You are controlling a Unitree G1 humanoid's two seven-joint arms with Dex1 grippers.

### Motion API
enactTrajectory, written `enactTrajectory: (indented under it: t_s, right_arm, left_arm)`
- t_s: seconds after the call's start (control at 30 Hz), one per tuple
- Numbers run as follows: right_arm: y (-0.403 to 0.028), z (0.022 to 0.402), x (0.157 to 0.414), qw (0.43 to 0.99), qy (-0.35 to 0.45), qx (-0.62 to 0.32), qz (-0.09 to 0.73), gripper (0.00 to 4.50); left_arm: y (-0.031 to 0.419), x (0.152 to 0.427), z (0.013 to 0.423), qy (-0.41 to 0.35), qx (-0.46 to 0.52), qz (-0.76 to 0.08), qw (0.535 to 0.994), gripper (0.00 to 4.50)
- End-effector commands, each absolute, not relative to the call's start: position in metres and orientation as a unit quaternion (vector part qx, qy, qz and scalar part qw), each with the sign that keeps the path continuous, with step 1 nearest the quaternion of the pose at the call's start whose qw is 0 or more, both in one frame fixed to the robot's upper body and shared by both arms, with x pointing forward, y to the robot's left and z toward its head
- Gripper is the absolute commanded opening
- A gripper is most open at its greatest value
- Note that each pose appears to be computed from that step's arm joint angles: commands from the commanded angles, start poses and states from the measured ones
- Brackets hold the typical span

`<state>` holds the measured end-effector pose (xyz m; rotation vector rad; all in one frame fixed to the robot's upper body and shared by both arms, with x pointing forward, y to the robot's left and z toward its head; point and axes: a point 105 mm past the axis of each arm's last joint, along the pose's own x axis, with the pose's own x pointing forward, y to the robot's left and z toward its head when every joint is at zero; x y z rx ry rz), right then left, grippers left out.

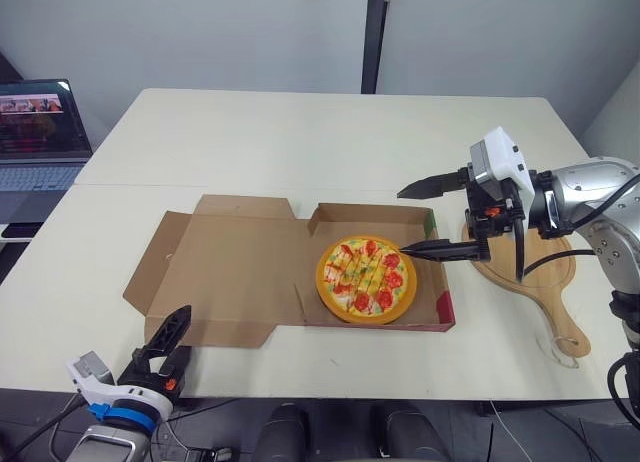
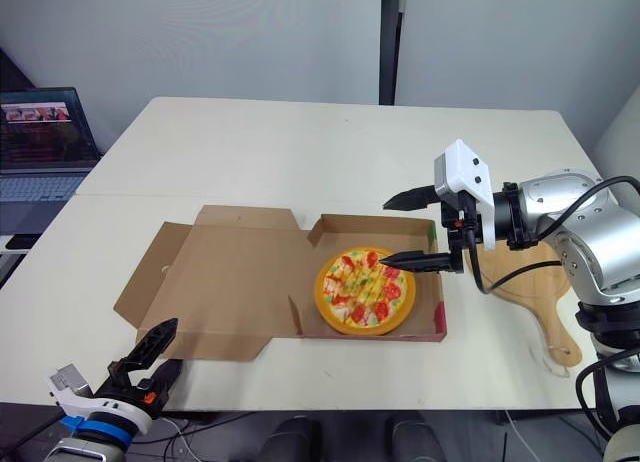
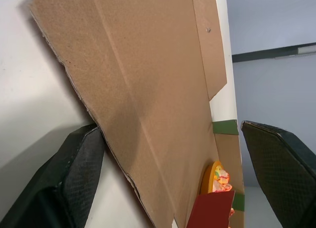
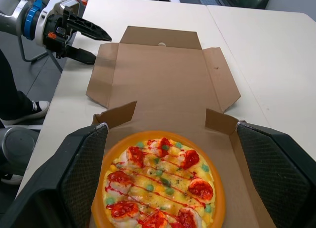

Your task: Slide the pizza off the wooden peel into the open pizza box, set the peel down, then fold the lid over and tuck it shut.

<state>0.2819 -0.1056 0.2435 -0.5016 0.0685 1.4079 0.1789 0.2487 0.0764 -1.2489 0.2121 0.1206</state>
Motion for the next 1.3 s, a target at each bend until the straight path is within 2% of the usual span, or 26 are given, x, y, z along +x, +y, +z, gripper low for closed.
enactTrajectory:
  t_s: [0.03, 0.1, 0.2, 0.63, 0.77, 1.13, 1.3]
  right_arm:
    - [-0.105, 0.253, 0.281, 0.731, 0.009, -0.242, 0.638, 4.46]
    - [-0.105, 0.254, 0.283, 0.734, 0.004, -0.243, 0.634, 4.46]
    - [-0.105, 0.254, 0.284, 0.736, 0.002, -0.243, 0.631, 4.5]
    - [-0.108, 0.253, 0.287, 0.744, -0.003, -0.239, 0.624, 4.5]
    - [-0.108, 0.252, 0.289, 0.751, -0.007, -0.233, 0.618, 4.5]
    - [-0.127, 0.251, 0.296, 0.79, -0.018, -0.236, 0.566, 4.5]
    - [-0.13, 0.248, 0.3, 0.798, -0.02, -0.238, 0.553, 4.5]
  left_arm:
    - [0.269, 0.174, 0.062, 0.098, -0.56, 0.117, 0.814, 4.5]
    - [0.274, 0.171, 0.06, 0.097, -0.547, 0.123, 0.823, 4.5]
    - [0.278, 0.172, 0.063, 0.086, -0.543, 0.121, 0.826, 3.92]
    - [0.286, 0.176, 0.065, 0.079, -0.529, 0.107, 0.838, 0.03]
    - [0.286, 0.187, 0.079, 0.066, -0.508, 0.082, 0.855, 0.03]
    - [0.274, 0.213, 0.142, 0.019, -0.464, -0.055, 0.884, 0.03]
    - [0.279, 0.222, 0.149, 0.022, -0.411, -0.079, 0.908, 0.03]
